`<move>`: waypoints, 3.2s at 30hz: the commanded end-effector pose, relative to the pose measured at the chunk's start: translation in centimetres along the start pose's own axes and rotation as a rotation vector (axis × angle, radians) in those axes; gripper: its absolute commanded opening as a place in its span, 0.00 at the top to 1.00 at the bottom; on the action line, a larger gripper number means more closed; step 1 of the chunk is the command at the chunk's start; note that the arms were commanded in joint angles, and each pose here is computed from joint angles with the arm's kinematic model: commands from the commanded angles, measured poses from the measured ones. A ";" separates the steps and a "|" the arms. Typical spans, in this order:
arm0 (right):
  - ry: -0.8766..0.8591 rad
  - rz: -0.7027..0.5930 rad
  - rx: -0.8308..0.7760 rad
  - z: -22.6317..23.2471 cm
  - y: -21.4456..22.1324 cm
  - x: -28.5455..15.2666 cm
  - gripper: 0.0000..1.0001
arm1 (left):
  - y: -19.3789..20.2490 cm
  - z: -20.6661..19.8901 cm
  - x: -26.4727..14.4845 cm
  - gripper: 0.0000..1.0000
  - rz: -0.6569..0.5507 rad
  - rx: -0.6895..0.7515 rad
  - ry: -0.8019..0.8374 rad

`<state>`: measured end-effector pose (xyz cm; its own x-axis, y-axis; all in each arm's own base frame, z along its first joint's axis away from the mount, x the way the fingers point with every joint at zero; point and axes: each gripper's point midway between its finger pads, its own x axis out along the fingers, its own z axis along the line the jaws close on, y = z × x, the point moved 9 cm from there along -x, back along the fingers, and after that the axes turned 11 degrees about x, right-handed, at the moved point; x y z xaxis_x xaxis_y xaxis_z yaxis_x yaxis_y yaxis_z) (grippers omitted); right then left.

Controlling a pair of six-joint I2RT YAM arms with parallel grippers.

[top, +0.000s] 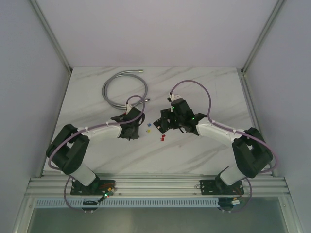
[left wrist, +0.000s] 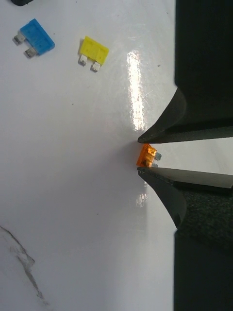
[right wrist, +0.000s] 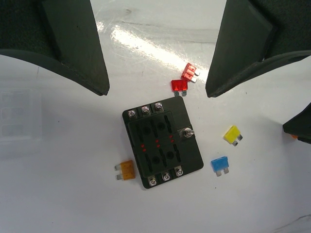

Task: Snap on the fuse box
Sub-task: Pick up the fuse from the center of the board.

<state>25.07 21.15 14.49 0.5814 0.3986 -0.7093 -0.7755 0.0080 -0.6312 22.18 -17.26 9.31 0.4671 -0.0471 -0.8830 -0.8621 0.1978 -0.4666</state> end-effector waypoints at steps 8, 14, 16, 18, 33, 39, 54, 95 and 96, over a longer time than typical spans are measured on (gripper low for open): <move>-0.025 -0.014 0.004 0.4 -0.1 -0.4 0.12 | 2.4 0.5 0.5 0.68 0.183 0.120 0.016; -0.028 -0.017 0.004 0.4 -0.1 -0.6 0.12 | 2.3 0.4 0.4 0.73 0.188 0.122 0.026; -0.035 -0.018 0.007 0.5 -0.2 -0.6 0.12 | 1.7 0.2 0.1 0.75 0.165 0.107 0.033; -0.052 -0.020 0.013 0.6 -0.2 -0.6 0.12 | 0.9 -0.1 -0.2 0.77 0.134 0.085 0.044; -0.280 -0.096 0.070 3.2 0.6 -1.2 0.13 | -4.4 -1.5 -1.9 0.69 -0.081 -0.119 0.152; -0.283 -0.075 0.007 3.5 1.0 -1.1 0.13 | -3.3 1.0 -2.4 0.59 -0.062 -0.122 0.097; -0.384 -0.009 -0.406 8.7 1.8 3.8 0.18 | -1.9 7.1 -2.5 0.25 -0.103 -0.362 0.298; -0.438 0.131 -0.758 11.1 5.8 11.0 0.52 | -0.5 9.3 -1.4 0.02 -0.097 -0.516 0.366; -0.440 0.137 -0.764 11.1 5.9 11.1 0.53 | -0.4 9.3 -1.4 0.02 -0.096 -0.515 0.366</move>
<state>24.73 35.47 8.09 0.2791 0.6941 -0.6636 -0.3727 -0.5586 -0.7410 23.90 -8.28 11.31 0.5224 -0.3908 -0.7579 -0.8506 -0.3013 -0.4310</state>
